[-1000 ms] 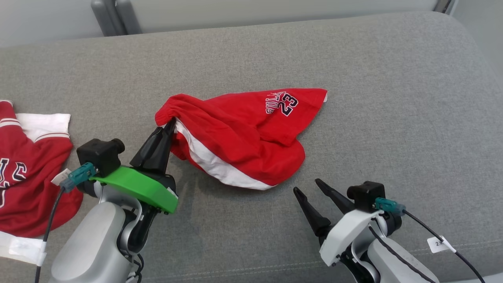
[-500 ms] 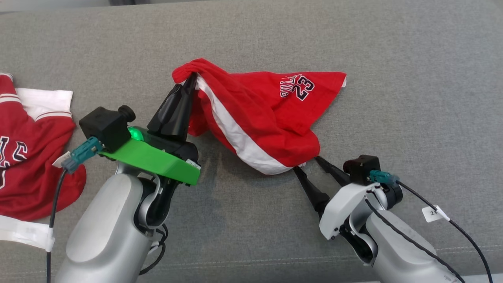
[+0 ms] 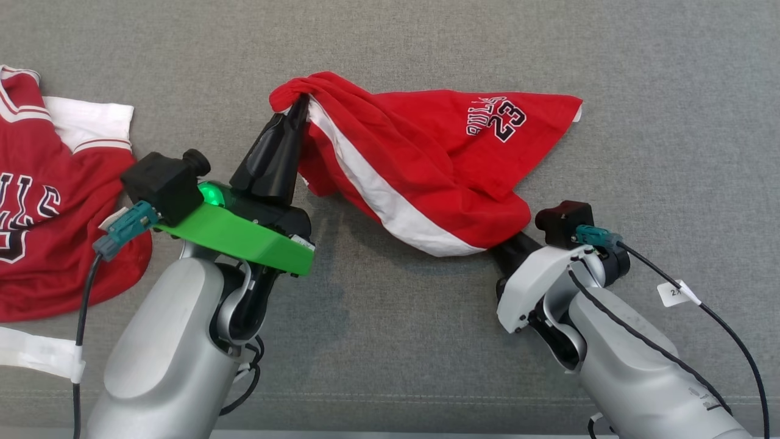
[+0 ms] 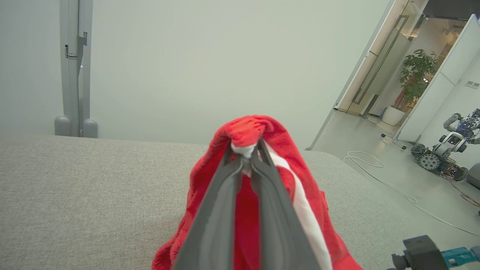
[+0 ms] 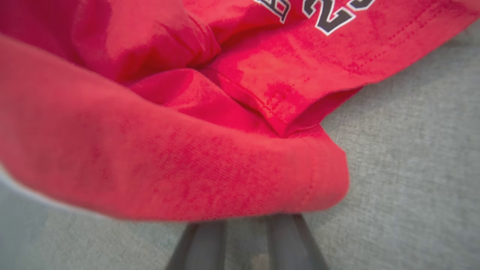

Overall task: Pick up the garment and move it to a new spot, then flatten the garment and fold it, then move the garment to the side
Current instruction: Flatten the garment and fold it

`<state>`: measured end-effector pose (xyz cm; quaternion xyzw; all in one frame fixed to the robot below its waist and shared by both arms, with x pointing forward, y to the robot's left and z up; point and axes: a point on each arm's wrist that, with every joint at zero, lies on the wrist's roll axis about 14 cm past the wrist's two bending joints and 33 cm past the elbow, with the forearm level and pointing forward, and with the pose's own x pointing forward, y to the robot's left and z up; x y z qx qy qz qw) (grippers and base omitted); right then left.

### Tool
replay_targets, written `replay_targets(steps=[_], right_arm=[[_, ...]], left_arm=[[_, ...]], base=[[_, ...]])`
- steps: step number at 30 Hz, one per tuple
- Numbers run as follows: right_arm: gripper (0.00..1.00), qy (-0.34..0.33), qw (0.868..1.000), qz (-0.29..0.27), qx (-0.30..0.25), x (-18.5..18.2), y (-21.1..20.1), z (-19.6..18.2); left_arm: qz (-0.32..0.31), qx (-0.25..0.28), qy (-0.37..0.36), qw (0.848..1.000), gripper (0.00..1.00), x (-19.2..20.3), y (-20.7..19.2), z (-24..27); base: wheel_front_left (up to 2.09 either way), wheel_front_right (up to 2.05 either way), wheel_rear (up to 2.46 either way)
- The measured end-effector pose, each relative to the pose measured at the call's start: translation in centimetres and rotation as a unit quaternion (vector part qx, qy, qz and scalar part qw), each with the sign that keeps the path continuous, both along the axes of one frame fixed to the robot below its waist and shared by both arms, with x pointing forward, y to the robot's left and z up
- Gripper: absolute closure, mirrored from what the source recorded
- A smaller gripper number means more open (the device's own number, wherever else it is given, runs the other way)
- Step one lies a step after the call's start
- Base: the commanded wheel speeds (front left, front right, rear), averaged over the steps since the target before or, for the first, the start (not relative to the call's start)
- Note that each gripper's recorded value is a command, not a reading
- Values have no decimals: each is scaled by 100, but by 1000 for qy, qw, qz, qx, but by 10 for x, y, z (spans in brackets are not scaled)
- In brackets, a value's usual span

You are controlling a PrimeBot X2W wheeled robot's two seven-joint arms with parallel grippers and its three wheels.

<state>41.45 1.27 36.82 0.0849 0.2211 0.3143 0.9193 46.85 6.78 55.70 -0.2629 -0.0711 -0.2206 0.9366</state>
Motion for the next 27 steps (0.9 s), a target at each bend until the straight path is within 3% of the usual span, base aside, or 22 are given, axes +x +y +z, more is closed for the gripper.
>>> replay_targets(steps=[11, 14, 21, 27], right_arm=[[100, -2, 1000, -20, 20, -8, -3, 10], [100, -36, 998, -44, 28, 3, -18, 29], [100, -159, 981, -93, 53, 44, -57, 107], [100, -245, 959, -113, 92, 48, -70, 176]], left_arm=[[29, 11, -23, 999, 100, -1, 18, 16], [37, 21, -16, 999, 100, -5, 26, 11], [32, 39, 5, 999, 100, -17, 25, -5], [-7, 61, 27, 998, 100, -35, 8, -19]], base=[[0, 0, 0], [0, 0, 0], [0, 0, 0], [0, 0, 0]])
